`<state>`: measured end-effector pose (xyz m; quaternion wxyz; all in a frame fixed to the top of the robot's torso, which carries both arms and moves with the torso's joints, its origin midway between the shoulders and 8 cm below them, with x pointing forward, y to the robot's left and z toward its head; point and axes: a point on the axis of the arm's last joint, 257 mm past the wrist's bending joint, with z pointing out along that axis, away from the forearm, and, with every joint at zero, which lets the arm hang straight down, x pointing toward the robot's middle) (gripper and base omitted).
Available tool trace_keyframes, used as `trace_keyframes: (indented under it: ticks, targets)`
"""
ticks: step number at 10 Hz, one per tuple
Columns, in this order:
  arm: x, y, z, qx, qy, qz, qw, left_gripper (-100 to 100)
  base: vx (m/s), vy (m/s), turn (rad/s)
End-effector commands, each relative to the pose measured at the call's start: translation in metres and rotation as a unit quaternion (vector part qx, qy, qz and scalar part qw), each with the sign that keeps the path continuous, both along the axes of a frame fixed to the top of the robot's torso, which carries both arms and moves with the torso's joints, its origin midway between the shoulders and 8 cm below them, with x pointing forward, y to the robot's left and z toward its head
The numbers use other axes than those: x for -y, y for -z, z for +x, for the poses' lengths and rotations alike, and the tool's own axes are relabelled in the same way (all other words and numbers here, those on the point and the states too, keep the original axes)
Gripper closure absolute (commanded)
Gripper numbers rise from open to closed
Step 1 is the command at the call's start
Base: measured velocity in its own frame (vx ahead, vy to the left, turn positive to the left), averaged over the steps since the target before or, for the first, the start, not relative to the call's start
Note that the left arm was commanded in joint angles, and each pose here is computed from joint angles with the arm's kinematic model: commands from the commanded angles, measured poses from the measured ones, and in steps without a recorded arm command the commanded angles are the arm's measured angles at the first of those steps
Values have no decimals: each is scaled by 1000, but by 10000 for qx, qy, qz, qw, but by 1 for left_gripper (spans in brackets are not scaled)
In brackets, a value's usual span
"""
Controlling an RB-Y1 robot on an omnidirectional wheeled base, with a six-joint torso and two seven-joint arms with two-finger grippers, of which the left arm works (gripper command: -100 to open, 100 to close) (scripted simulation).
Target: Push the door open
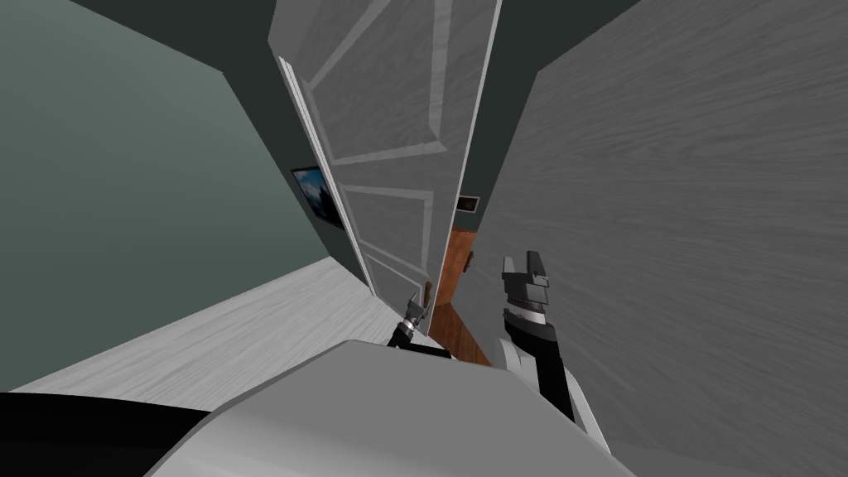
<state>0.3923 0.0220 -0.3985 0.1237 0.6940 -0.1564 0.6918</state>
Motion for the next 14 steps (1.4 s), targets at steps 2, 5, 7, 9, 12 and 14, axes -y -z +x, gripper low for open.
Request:
trace_keyframes:
  ticks: [2, 5, 7, 9, 12, 14]
  targets:
    - [5, -2, 1, -3, -14, -67, 10000, -100, 134, -55, -11]
    - [5, -2, 1, -3, -14, -67, 10000, 100, -19, -1, -14]
    - [5, -2, 1, -3, -14, -67, 10000, 100, 0, 0, 0]
    - [-18, 2, 9, 16, -190, 61, 9998, 100, -11, 18, -131]
    - [-45, 4, 17, 51, -410, 172, 9990, 100, -30, 57, -135]
    - [-62, 4, 22, 76, -555, 236, 9982, 100, -18, 56, -90]
